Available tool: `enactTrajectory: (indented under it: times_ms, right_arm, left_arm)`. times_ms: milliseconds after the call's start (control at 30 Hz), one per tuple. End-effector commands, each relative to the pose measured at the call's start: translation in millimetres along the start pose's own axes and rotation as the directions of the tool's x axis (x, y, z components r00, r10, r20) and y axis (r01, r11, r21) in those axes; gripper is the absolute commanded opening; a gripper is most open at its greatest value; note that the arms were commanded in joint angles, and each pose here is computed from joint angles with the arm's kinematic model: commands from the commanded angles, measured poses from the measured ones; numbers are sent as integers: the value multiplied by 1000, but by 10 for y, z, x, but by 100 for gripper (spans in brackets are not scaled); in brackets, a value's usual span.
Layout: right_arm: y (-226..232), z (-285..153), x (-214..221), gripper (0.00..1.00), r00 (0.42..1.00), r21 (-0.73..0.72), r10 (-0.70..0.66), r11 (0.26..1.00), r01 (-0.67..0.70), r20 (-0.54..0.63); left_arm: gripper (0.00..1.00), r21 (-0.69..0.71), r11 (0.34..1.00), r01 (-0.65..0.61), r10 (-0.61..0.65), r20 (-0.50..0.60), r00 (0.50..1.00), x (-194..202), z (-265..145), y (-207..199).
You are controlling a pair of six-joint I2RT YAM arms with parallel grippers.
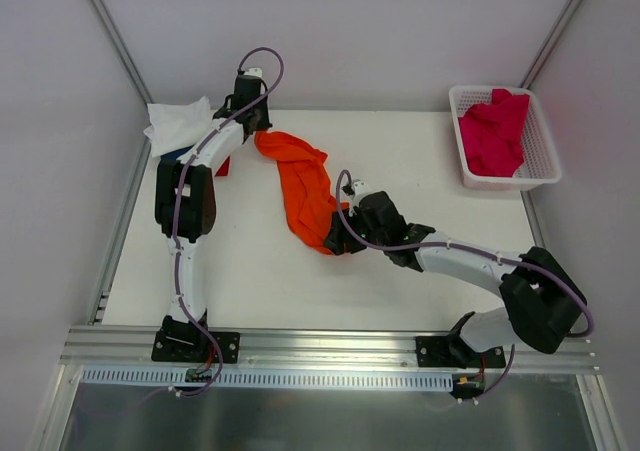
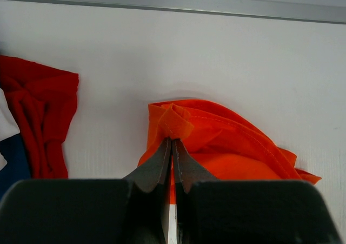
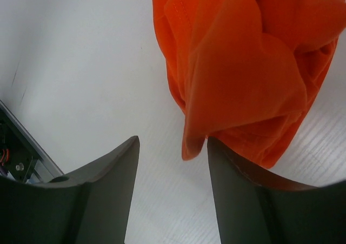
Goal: Fold and stack the t-shirts
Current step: Flatten out the tshirt
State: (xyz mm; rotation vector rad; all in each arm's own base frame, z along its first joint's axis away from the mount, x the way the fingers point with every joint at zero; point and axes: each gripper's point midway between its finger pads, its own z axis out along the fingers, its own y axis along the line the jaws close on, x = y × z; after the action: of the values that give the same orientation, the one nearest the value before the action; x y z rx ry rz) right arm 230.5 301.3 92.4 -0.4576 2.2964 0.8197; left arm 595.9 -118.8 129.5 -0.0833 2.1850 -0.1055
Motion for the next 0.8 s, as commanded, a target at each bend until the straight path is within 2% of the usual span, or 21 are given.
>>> enactTrajectory:
  times_ms: [0, 67, 167, 500, 633, 767]
  right_arm:
    - [188, 63, -328, 57, 996, -41, -17, 999, 21, 82]
    - [229, 79, -399, 55, 996, -49, -24, 998, 29, 91]
    - [253, 123, -429, 45, 996, -57, -28, 998, 33, 90]
    - [244, 118, -411, 43, 995, -57, -16, 998, 21, 94]
    - [251, 106, -402, 31, 995, -64, -7, 998, 14, 99]
    - [244, 99, -394, 25, 995, -62, -1, 998, 7, 100]
  left_arm:
    - [0, 12, 1000, 28, -28, 37, 999, -143, -78, 23]
    - [0, 12, 1000, 26, -26, 35, 999, -133, -79, 26]
    - [0, 12, 1000, 26, -27, 38, 999, -144, -92, 25]
    - [0, 15, 1000, 25, -26, 50, 998, -191, -150, 30]
    - [0, 14, 1000, 28, -28, 49, 998, -186, -160, 41]
    - [0, 13, 1000, 28, -29, 49, 998, -187, -175, 52]
